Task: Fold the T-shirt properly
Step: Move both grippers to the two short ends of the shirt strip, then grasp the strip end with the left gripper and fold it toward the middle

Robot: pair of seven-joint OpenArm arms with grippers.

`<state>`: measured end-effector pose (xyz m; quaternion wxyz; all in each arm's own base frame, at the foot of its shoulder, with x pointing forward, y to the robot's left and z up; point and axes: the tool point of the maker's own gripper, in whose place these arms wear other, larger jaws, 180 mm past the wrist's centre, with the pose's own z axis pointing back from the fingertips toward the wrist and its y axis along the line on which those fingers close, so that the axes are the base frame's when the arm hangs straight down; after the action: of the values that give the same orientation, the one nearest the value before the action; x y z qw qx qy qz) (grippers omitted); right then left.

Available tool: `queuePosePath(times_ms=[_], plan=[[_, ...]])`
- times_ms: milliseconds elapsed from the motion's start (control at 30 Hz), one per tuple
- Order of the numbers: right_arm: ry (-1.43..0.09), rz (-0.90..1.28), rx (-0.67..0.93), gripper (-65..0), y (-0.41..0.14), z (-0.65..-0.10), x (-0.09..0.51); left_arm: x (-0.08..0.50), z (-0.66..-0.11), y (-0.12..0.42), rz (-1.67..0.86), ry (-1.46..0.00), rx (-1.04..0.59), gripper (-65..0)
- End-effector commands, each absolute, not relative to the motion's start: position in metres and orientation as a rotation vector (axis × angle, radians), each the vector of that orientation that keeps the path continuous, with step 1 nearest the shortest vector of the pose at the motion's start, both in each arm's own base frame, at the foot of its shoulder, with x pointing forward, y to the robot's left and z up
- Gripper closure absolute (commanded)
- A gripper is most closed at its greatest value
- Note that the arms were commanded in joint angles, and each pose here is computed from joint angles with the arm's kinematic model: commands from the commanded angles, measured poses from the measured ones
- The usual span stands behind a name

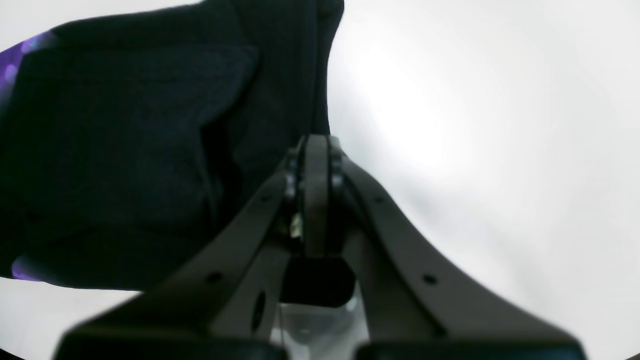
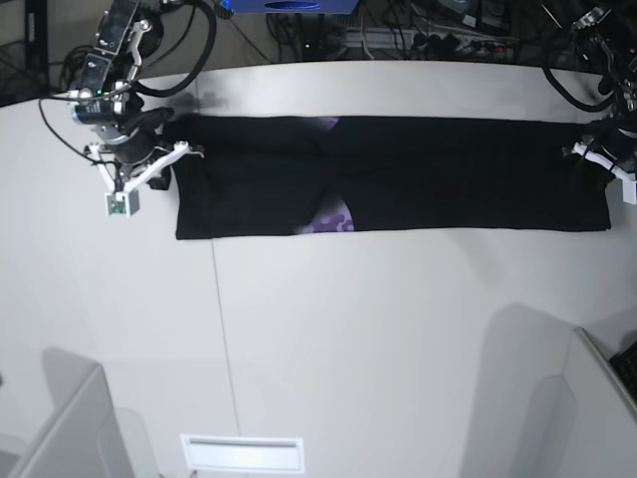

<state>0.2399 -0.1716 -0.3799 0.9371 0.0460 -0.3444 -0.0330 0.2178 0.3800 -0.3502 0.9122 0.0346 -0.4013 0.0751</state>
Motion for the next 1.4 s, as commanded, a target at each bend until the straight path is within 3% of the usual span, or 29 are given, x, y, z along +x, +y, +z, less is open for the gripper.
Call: queuePosePath(times_ms=[0,300,967,1367], plan=[[-0.753,-0.063,0.096,0.0,-0.171,-0.368,0.248,0.226,-0.329,0.382,0.114,-0.886,0.095,0.0],[-0.754,-0.064,0.097,0.0,-0.171,-0.368,0.248,0.226,-0.326,0.329,-0.028,-0.88,0.055,0.0],[-0.747,-0.065,0.099,0.0,-0.171,-0.37,0.247,0.242,-0.36,0.19,-0.09,-0.822,-0.219,0.0],[-0.745,-0.064,0.098,0.0,-0.171,-0.37,0.247,0.248,-0.368,0.132,-0.087,-0.787,-0.327,0.0]])
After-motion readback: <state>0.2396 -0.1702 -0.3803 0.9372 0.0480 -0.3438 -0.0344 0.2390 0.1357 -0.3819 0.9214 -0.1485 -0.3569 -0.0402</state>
